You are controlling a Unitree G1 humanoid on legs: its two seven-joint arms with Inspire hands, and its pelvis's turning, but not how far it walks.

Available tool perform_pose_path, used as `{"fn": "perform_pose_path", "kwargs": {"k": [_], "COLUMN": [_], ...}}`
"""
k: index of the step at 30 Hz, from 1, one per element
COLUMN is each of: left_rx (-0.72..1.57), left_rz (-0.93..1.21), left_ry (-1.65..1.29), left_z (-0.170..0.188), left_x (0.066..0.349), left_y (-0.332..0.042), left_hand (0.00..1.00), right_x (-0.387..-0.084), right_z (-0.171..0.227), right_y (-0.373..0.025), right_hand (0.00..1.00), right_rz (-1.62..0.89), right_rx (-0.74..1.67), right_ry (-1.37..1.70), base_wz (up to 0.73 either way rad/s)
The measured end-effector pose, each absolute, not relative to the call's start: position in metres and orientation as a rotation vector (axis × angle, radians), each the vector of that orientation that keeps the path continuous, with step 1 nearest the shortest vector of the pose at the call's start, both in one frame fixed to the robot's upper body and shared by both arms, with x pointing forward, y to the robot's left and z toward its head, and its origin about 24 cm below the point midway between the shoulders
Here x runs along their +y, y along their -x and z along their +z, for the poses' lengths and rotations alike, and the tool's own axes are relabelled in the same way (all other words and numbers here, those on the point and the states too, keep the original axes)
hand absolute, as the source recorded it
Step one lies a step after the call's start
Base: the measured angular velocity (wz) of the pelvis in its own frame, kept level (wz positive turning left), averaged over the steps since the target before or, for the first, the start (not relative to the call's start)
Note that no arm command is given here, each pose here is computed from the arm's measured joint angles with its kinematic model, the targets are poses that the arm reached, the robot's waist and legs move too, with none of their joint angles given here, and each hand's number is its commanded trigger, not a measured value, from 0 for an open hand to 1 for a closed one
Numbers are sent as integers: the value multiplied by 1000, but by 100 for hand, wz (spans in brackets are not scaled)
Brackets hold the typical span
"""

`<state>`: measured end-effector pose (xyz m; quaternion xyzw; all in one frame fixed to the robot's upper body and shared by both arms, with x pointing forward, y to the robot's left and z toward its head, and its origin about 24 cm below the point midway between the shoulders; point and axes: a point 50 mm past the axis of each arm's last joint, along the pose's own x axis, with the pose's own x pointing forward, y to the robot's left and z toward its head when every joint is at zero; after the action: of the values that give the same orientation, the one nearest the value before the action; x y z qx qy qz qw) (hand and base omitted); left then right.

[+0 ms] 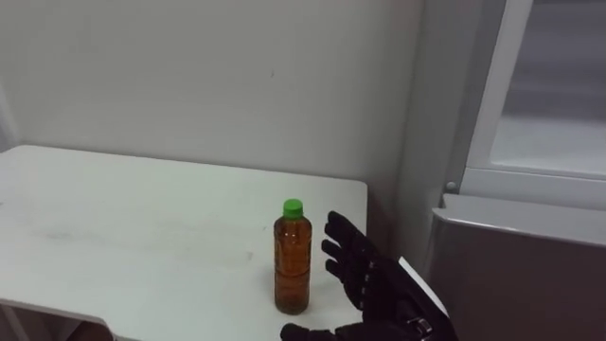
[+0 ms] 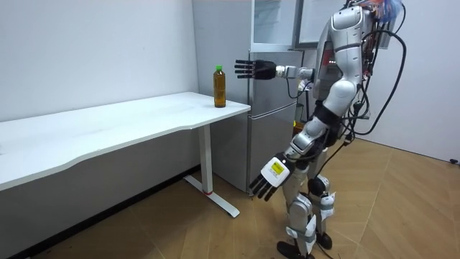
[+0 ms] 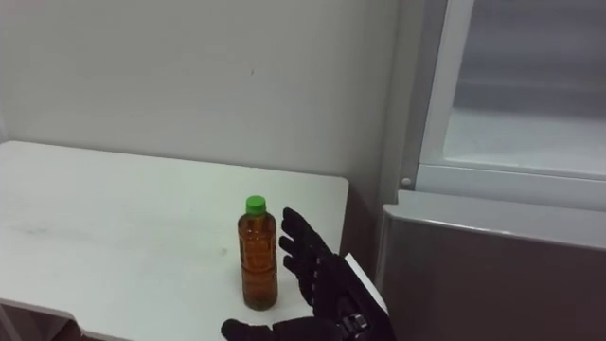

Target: Put the bottle in the upper fridge

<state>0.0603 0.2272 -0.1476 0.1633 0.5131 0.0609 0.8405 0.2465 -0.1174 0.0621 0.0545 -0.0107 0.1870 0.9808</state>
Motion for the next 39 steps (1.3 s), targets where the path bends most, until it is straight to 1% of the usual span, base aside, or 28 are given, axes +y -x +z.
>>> {"fn": "perform_pose_path", "kwargs": {"k": [5,13,19,25,30,35,39], "left_rx": [1095,1122,1170,1216,1243,1246,1203], "left_rz": [152,154,142,108,75,59,60], "left_ry": [-366,-375,-380,-364,-319,-321,-325], "left_z": [-148,-150,-153,-156,-159,-158,-155], "left_x": [228,225,222,212,201,197,196], "left_y": [-53,-44,-33,-22,-18,-20,-29], "left_hand": [0,0,0,0,0,0,0], "right_x": [-123,-122,-127,-135,-149,-153,-160], "right_z": [50,54,46,30,17,26,38], "right_y": [-252,-276,-278,-279,-279,-296,-312], "right_hand": [0,0,0,0,0,0,0], "right_rz": [283,146,37,-112,-242,-331,-436], "right_rx": [27,8,19,68,122,105,75], "right_ry": [-85,-58,-22,26,48,69,83], "base_wz": [20,11,19,8,20,7,4]}}
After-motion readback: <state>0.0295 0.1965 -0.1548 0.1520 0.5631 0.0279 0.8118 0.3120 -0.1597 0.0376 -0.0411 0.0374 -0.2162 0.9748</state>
